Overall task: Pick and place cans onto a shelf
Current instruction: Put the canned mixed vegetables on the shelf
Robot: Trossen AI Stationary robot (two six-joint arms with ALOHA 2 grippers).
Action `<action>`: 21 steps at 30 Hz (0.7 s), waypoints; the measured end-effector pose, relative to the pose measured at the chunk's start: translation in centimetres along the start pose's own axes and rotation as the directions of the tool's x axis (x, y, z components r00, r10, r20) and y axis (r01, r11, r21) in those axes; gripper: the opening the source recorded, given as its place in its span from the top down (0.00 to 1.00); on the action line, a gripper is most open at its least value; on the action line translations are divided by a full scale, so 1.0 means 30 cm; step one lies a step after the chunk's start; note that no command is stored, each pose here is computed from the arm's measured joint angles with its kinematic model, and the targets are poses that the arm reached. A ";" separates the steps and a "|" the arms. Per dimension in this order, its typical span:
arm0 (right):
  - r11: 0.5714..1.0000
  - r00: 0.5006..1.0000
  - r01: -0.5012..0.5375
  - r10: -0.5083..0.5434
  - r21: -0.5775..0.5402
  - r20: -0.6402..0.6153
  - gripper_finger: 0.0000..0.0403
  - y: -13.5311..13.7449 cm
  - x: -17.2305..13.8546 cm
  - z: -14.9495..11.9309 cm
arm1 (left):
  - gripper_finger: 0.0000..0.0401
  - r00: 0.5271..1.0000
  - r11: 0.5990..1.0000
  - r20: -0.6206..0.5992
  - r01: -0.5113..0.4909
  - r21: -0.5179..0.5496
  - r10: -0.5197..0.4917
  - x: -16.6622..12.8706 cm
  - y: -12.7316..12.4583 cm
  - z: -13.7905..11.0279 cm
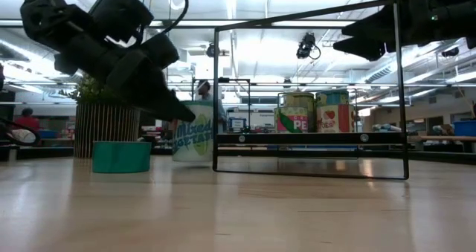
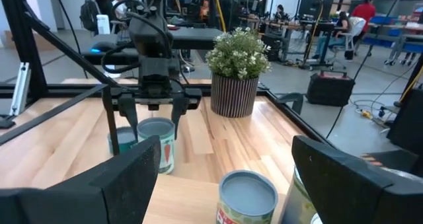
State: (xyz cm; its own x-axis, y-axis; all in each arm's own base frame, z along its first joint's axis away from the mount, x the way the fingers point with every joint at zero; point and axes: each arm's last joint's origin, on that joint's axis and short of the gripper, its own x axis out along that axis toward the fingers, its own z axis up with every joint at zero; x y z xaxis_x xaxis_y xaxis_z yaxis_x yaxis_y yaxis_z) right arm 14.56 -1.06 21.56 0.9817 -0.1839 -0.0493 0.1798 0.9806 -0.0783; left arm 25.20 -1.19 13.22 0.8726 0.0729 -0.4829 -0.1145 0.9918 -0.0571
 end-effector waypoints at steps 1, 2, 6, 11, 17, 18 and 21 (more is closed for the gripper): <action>1.000 1.000 -0.001 0.001 0.010 0.000 0.13 0.000 0.000 0.000 | 0.29 1.000 1.000 0.009 0.001 0.004 -0.001 0.001 0.000 0.009; 1.000 1.000 -0.002 0.002 0.017 -0.001 0.13 0.000 0.000 0.000 | 0.30 1.000 1.000 0.021 0.001 0.012 -0.002 0.001 -0.001 0.021; 1.000 1.000 -0.002 0.002 0.031 -0.001 0.13 0.000 0.000 0.000 | 0.30 0.998 0.999 0.054 -0.017 0.045 0.014 0.014 0.009 0.079; 1.000 1.000 -0.003 0.004 0.028 -0.014 0.13 0.001 0.000 -0.005 | 0.30 0.998 0.994 -0.029 -0.053 0.100 0.056 0.037 0.032 0.160; 1.000 1.000 0.003 -0.003 0.016 -0.030 0.13 -0.002 0.006 -0.011 | 0.30 0.996 0.981 -0.036 -0.073 0.180 0.080 0.045 0.046 0.279; 1.000 0.999 0.003 -0.003 0.019 -0.035 0.13 -0.002 0.007 -0.013 | 0.30 0.996 0.980 -0.035 -0.075 0.185 0.082 0.045 0.046 0.300; 1.000 0.999 -0.002 0.003 0.026 -0.039 0.13 0.001 0.008 -0.014 | 0.30 0.997 0.981 -0.001 -0.073 0.181 0.074 0.052 0.044 0.352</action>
State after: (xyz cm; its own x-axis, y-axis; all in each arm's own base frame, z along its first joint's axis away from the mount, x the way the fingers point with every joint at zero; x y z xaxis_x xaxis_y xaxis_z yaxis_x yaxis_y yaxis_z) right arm 14.79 -1.10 21.11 0.9791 -0.1831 -0.0881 0.1789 0.9824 -0.0527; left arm 31.43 1.35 21.61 0.8614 0.1464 -0.4864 -0.0901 0.9864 0.1373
